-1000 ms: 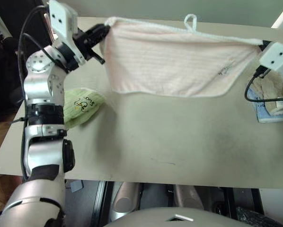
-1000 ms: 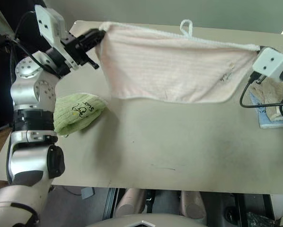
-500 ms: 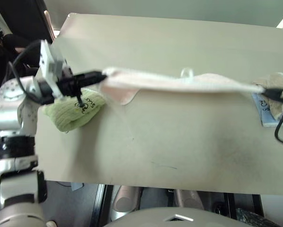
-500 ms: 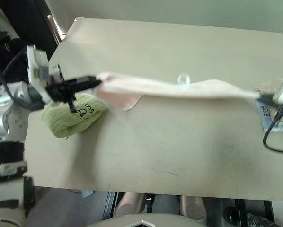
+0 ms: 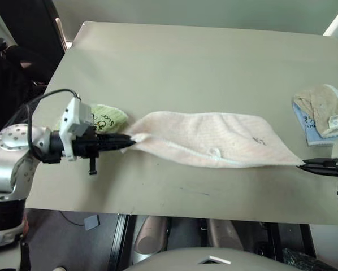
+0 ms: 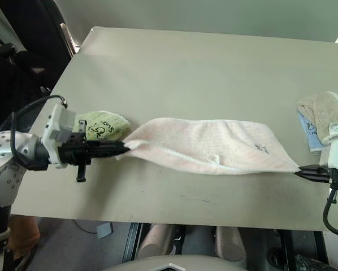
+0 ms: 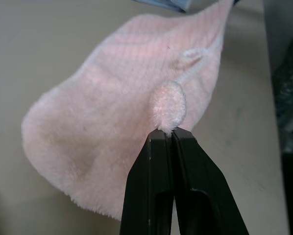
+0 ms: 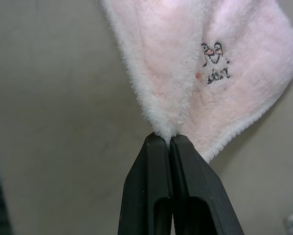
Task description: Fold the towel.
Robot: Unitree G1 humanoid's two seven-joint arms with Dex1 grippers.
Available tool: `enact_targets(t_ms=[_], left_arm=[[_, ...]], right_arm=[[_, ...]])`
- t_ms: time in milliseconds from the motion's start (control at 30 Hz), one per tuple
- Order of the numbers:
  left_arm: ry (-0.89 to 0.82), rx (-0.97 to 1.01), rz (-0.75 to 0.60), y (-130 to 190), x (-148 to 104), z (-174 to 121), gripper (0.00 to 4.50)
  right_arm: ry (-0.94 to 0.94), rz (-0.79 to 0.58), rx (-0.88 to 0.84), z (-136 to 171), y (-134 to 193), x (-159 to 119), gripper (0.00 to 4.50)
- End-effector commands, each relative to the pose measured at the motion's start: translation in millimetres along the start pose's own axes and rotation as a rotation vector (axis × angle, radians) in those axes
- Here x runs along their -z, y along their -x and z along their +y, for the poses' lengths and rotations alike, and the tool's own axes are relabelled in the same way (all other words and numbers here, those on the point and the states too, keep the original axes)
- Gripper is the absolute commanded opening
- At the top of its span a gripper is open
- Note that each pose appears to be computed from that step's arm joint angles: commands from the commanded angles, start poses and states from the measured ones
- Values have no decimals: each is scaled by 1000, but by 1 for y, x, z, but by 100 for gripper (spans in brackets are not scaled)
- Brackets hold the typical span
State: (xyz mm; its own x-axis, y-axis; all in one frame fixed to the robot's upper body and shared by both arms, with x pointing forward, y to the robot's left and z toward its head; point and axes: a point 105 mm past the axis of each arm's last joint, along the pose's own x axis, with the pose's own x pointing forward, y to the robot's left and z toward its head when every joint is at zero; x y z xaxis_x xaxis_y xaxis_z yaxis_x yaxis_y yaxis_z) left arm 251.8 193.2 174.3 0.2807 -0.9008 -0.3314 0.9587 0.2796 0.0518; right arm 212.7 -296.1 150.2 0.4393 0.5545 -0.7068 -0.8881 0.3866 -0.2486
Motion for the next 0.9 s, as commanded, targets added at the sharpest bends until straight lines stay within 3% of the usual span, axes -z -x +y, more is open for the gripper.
enact_targets(t_ms=[33, 200, 367, 633, 833, 900], left_arm=[[-37, 33, 57, -2, 5, -11, 0], [-24, -46, 47, -4, 11, 4, 0], [-92, -258, 38, -12, 11, 52, 0], [-212, -468, 113, -28, 16, 109, 0], [-253, -442, 152, -41, 24, 114, 0], [-257, -434, 160, -41, 26, 113, 50]], right_arm=[[36, 15, 19, -5, 9, -4, 3], [66, -39, 63, -17, 1, -17, 3], [147, -74, 209, -59, -15, -31, 3], [249, -9, 372, -118, -46, -35, 3], [313, 28, 375, -130, -60, -32, 3], [315, 29, 388, -132, -62, -31, 44]])
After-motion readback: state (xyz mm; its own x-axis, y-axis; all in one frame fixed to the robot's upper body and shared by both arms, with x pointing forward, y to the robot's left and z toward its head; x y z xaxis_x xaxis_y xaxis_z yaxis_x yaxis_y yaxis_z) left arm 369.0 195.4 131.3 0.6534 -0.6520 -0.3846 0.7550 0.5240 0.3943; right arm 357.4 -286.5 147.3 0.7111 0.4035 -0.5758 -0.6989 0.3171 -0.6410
